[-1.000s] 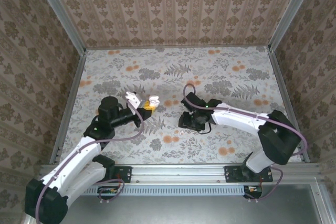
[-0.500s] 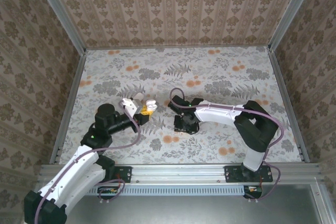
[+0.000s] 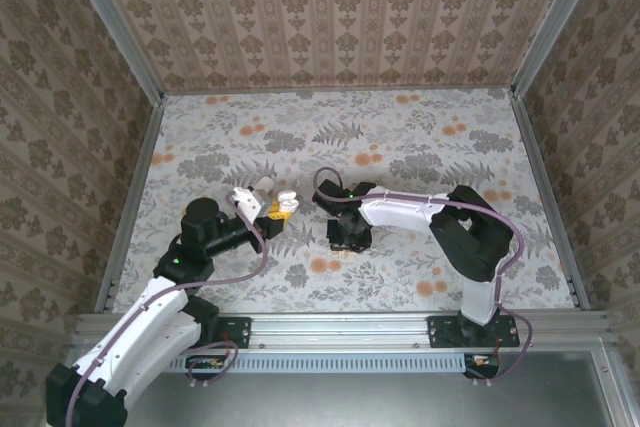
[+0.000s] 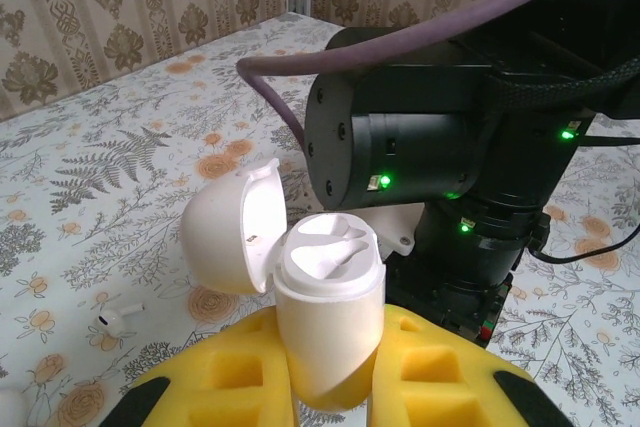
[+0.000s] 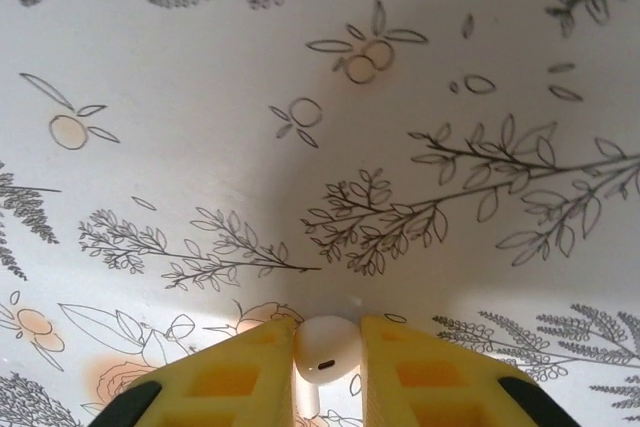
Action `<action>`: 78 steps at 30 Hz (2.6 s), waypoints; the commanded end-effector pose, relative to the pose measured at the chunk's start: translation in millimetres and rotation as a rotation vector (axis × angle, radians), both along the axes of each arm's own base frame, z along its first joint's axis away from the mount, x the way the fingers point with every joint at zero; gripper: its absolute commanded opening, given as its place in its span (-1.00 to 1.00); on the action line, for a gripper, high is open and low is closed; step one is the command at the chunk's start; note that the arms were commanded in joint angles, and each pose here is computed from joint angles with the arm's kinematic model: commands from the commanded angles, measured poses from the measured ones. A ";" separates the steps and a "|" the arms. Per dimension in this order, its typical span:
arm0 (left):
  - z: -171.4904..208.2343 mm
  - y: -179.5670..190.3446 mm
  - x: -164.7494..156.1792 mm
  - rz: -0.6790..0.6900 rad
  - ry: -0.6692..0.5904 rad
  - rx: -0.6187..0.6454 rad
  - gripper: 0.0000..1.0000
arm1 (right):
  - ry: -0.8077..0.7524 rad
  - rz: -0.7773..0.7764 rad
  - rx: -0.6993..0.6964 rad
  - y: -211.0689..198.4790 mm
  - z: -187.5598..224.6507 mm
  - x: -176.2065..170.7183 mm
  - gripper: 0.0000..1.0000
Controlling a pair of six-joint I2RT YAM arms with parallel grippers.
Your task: Insert the wireless bluetooth earbuds into the charging case
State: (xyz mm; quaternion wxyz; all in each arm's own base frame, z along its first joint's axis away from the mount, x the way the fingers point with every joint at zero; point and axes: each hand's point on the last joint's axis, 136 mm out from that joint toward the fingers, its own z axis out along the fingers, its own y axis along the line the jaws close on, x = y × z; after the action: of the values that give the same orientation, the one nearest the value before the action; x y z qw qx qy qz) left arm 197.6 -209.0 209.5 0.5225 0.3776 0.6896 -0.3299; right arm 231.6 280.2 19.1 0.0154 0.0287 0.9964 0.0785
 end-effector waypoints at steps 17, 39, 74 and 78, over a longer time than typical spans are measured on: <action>3.3 -4.4 10.0 0.010 0.038 -0.018 -1.00 | -0.069 0.247 0.021 -14.5 19.4 34.4 -0.63; -0.2 -5.5 10.7 0.024 0.051 -0.013 -1.00 | -0.174 0.238 -0.112 -76.4 55.2 75.2 -0.10; -4.5 -4.7 7.5 0.027 0.064 -0.002 -1.00 | -0.104 0.257 -0.311 -59.0 -1.8 58.6 -0.31; -2.9 -4.6 8.0 0.030 0.060 -0.004 -1.00 | -0.106 0.256 -0.303 -55.6 -3.7 60.9 -0.37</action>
State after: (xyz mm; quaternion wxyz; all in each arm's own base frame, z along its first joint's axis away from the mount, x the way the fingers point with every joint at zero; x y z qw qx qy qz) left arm 205.3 -212.4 190.2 0.4894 0.3572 0.7227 -0.3325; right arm 289.5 225.2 17.4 0.0643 -0.1145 0.9896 -0.0580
